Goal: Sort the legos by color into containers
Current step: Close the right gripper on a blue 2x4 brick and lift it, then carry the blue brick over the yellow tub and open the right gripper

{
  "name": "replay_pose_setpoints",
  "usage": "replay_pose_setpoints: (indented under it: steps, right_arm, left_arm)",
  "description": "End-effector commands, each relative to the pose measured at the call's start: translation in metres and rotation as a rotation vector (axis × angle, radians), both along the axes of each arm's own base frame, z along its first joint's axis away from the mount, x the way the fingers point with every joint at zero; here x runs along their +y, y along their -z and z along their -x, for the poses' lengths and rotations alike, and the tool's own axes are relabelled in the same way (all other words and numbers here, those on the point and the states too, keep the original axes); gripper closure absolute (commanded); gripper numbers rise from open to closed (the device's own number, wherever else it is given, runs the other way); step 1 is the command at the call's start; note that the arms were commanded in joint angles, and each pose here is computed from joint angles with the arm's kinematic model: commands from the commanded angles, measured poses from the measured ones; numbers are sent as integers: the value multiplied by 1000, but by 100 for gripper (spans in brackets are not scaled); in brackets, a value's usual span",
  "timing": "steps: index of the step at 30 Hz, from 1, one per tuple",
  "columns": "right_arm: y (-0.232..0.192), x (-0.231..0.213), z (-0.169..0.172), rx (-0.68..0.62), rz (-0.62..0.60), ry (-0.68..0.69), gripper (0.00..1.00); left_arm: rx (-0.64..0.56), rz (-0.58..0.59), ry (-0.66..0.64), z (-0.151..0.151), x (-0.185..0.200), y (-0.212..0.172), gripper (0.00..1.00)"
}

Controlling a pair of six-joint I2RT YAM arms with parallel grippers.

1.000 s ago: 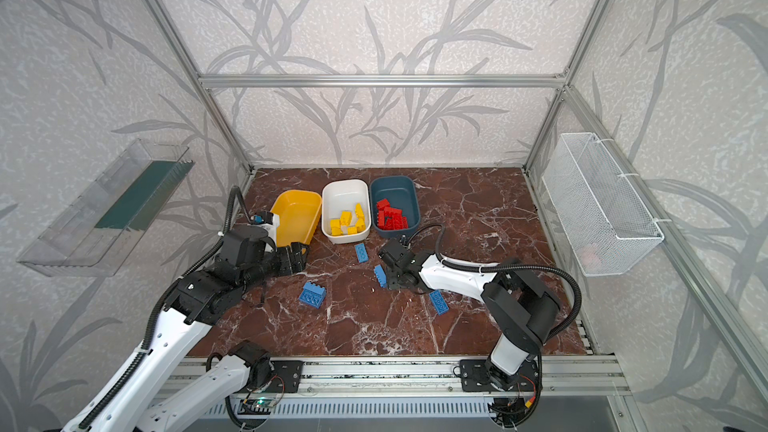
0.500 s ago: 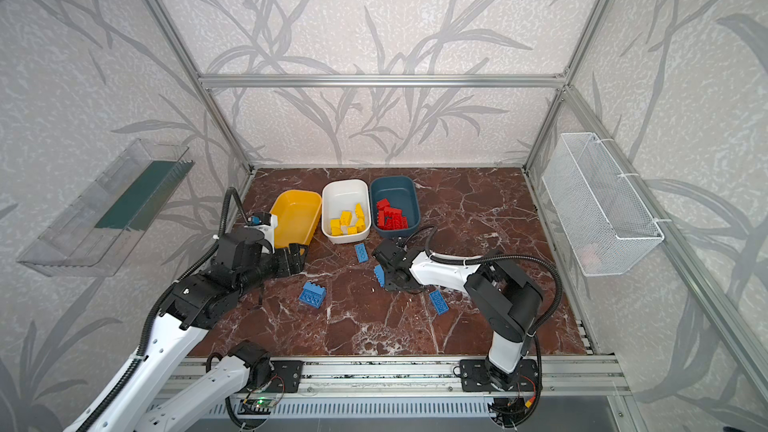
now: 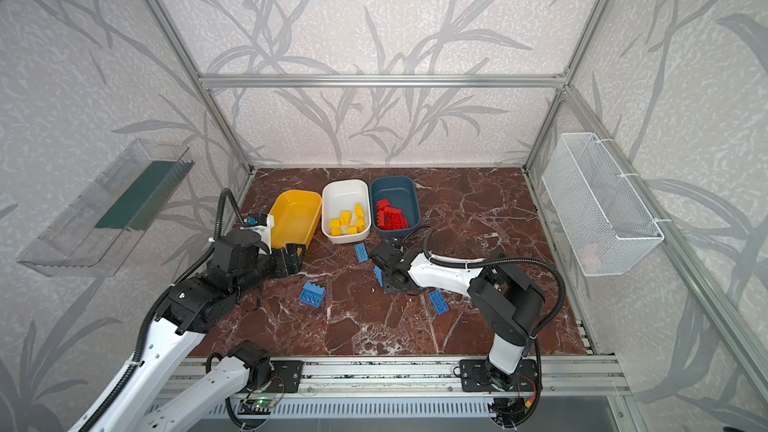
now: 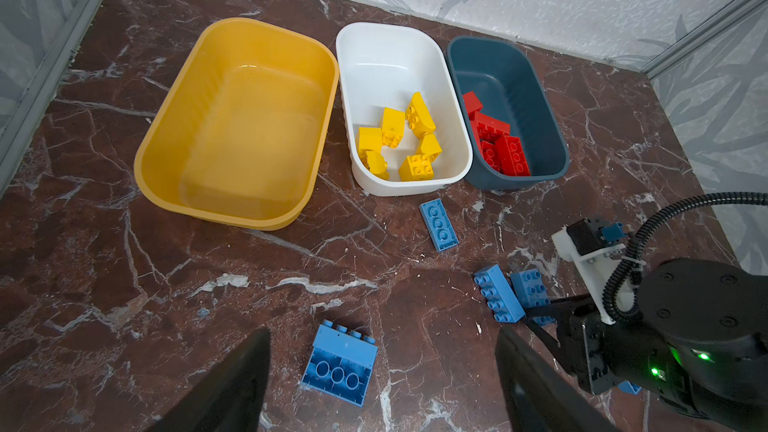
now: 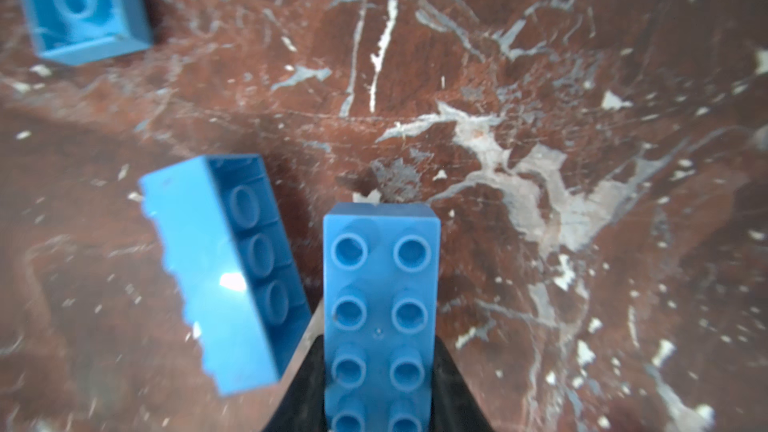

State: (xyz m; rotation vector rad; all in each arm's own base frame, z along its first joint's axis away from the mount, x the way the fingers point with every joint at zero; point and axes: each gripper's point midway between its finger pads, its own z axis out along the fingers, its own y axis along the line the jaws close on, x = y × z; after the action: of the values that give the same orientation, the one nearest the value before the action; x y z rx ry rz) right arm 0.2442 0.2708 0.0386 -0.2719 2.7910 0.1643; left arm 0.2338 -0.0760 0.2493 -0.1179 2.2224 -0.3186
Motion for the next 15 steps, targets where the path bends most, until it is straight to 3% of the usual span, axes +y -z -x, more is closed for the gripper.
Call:
replay_pose_setpoints:
  steps: [1, 8, 15]
  right_arm:
    - [-47, 16, -2, -77, -18, -141, 78]
    - [-98, 83, -5, -85, -200, -377, 78]
    - [-113, 161, -14, -2, -366, -527, 78]
  left_arm:
    - [-84, 14, -50, 4, 12, -13, 15]
    - [-230, 39, -154, 17, 37, -37, 11]
    - [-348, 93, -207, 31, 52, -55, 10]
